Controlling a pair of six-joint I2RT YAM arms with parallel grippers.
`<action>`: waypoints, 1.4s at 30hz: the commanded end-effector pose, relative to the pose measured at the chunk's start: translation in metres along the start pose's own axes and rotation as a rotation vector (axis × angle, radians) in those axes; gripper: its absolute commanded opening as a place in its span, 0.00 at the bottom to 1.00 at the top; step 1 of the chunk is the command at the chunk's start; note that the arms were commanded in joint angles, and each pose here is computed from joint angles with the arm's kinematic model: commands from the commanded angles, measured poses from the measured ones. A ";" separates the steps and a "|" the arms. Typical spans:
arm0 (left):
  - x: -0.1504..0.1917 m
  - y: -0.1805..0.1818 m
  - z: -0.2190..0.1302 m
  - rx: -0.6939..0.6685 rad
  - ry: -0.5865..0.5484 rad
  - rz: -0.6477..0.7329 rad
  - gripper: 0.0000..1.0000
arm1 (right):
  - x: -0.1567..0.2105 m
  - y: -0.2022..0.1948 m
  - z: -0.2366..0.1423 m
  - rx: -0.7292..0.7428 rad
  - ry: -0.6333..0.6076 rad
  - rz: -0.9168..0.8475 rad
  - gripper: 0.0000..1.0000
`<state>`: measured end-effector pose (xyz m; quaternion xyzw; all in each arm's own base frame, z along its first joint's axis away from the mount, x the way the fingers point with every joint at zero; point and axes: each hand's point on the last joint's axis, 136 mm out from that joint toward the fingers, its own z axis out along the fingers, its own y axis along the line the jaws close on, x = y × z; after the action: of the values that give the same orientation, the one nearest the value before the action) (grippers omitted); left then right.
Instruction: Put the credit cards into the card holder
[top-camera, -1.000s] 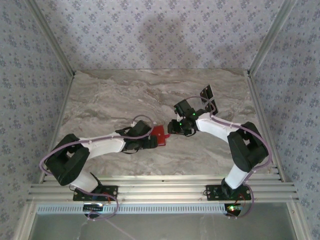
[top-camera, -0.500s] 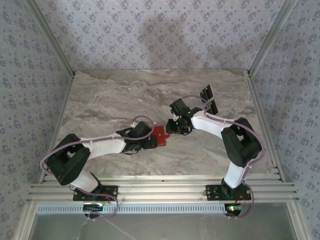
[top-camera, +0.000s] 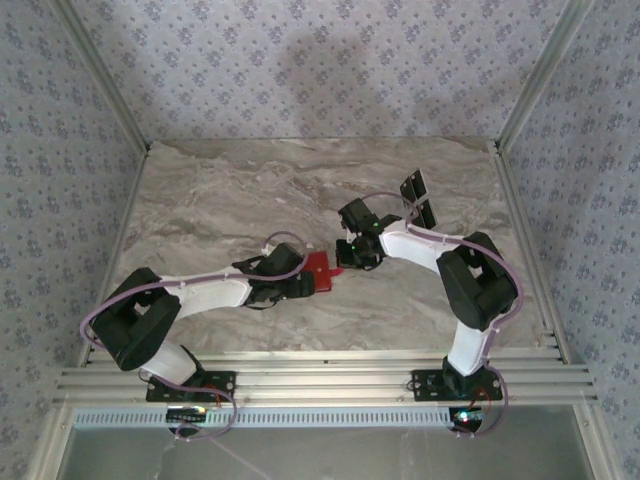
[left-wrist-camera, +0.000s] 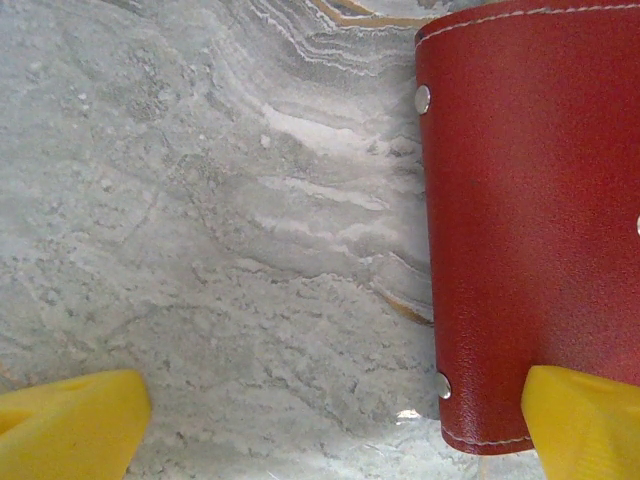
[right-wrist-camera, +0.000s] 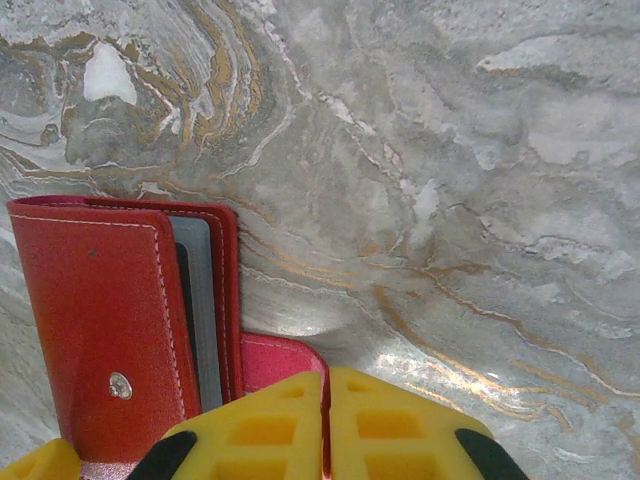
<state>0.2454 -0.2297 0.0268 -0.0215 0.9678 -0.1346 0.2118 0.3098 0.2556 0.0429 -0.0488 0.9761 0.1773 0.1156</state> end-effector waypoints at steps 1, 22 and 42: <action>0.030 0.022 0.018 -0.063 0.093 -0.001 0.98 | -0.004 -0.001 -0.005 0.008 -0.005 0.002 0.17; 0.030 0.022 0.019 -0.066 0.096 -0.002 0.98 | -0.001 -0.003 -0.008 -0.007 -0.003 0.013 0.16; 0.031 0.022 0.022 -0.074 0.105 0.007 0.97 | -0.008 0.030 -0.025 -0.148 -0.030 0.026 0.00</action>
<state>0.2456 -0.2288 0.0241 -0.0203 0.9684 -0.1270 0.2136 0.3081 0.2631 0.0586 -0.0432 0.9678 0.2176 0.1191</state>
